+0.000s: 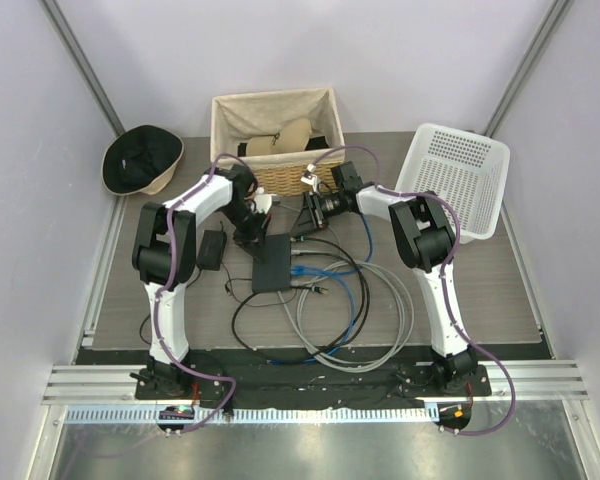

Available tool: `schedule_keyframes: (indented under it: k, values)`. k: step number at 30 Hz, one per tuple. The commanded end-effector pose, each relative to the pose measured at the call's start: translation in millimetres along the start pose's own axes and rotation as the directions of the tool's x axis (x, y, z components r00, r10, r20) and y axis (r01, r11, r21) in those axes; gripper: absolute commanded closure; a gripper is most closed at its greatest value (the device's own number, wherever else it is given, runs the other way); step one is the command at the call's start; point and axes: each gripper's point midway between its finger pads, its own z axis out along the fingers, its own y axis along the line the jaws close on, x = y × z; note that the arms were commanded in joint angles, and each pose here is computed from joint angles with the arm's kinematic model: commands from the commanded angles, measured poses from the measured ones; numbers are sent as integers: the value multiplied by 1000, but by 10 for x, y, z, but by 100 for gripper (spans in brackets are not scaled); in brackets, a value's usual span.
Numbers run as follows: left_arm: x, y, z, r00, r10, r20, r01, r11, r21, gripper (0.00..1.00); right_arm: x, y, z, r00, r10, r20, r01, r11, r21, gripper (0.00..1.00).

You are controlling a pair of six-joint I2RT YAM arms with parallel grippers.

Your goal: Pull the plug from the switch port

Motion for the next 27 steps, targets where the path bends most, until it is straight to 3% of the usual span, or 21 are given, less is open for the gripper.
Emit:
schedule_keyframes:
  k: [1,12,27]
  values:
    - [109,456,439,994,50,-100,-65,987,-149,100,7,-26,-45,998,66,7,-66,998,-1,58]
    - [93,448,432,994,55,-97,-70,985,-157,100,13,-178,-106,999,36,27,-40,988,152,59]
    - [105,475,465,992,59,-109,-78,981,-175,100,98,-81,-33,999,44,-8,-43,996,82,63]
